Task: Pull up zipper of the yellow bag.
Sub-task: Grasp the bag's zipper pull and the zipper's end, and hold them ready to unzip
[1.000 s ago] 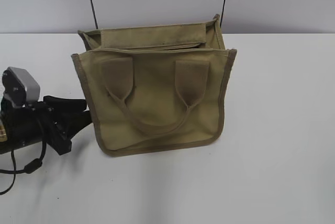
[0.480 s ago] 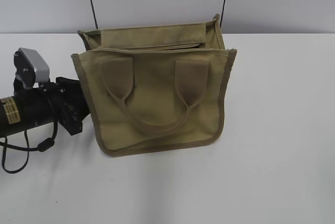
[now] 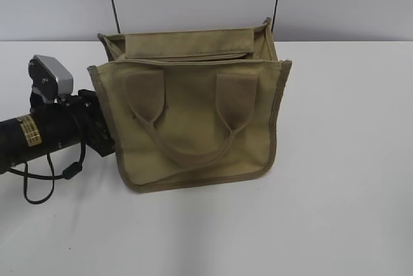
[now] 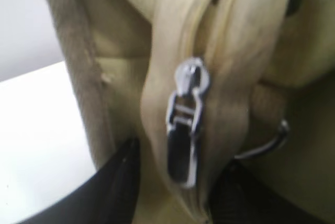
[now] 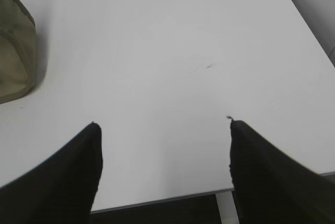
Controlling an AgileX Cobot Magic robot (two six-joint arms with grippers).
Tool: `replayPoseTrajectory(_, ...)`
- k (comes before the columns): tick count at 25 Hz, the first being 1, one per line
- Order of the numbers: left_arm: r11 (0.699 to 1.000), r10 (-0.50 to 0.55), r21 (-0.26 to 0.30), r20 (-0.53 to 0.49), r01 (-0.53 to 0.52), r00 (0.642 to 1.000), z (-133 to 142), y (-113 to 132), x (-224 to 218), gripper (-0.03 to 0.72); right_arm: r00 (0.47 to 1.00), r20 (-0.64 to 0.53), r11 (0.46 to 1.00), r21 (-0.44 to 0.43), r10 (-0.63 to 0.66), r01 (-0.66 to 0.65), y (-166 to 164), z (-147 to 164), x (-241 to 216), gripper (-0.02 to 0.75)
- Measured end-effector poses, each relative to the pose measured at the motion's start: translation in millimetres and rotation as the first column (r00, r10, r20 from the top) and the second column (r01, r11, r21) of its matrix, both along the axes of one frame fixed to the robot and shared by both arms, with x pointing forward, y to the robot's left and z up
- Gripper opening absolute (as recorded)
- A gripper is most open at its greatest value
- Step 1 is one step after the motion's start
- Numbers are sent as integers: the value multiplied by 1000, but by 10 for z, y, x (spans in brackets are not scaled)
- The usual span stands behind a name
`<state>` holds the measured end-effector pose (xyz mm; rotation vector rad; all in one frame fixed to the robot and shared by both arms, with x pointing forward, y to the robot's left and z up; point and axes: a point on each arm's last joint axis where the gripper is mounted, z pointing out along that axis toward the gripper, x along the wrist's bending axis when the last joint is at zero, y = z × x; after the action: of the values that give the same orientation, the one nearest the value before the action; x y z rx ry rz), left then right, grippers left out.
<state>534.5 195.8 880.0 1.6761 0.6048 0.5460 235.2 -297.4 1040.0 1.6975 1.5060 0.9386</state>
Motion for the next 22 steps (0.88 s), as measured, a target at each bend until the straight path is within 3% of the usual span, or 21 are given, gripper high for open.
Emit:
replayPoseTrajectory(5,1000,0,12,-67,1,998,-218,1,-8,318,1000,0,1000,0,0,0,0,0,0,554)
replayPoseTrajectory(13,1000,-2,10,-52,3,999,-202,-8,39,288,1000,0,1000,0,0,0,0,0,0,554)
replayPoseTrajectory(18,1000,-1,10,-52,2,999,-202,-7,40,207,1000,0,1000,0,0,0,0,0,0,554)
replayPoseTrajectory(22,1000,14,8,-53,-13,998,-202,2,47,56,1000,0,1000,0,0,0,0,0,0,554)
